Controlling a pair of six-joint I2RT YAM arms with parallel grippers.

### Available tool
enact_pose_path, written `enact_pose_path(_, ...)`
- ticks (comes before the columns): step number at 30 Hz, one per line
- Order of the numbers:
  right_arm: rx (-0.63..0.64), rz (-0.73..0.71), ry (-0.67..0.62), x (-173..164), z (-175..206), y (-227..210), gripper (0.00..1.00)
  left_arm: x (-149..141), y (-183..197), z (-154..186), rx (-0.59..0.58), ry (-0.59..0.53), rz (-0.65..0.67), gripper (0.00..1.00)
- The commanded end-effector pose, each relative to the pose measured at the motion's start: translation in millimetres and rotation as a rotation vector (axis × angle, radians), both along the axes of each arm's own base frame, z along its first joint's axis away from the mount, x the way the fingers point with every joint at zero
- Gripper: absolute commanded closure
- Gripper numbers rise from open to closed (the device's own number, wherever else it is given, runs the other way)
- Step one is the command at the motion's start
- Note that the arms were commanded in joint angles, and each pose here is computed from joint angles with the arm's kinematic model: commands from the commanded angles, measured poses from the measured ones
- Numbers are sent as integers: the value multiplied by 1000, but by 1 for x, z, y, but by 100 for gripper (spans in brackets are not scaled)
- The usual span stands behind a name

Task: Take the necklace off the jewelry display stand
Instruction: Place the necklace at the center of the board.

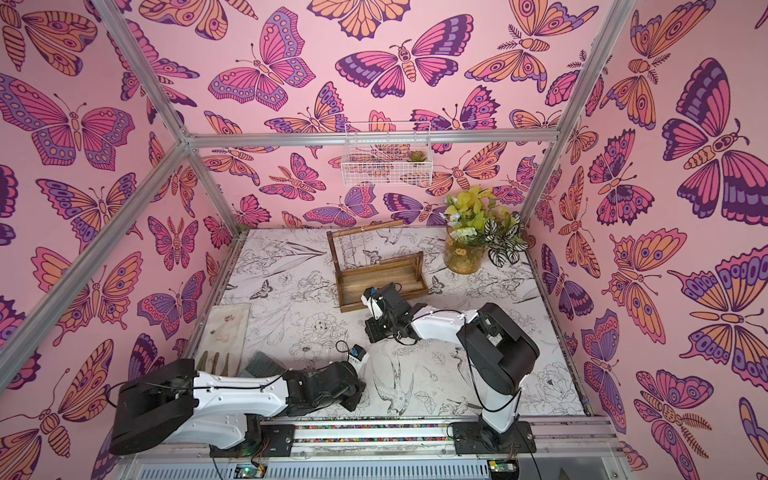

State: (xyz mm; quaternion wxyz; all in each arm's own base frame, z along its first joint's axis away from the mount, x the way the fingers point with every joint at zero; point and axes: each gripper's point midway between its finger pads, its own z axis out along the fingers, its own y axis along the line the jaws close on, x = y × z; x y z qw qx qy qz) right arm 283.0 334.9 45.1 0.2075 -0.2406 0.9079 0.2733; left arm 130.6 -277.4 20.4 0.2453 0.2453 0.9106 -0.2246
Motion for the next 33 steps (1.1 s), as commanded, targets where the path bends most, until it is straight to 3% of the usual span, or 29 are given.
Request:
enact_pose_path(1,-22,2,-9,5,-2,3,100,-1,3,-1,9,1,13,99)
enact_pose_path(19,-65,-22,-3,13,-13,3,100,-6,5,-6,28,12,-3,97)
enact_pose_path(33,-74,-20,16,9,-20,1,98,-7,5,-7,30,22,12,89)
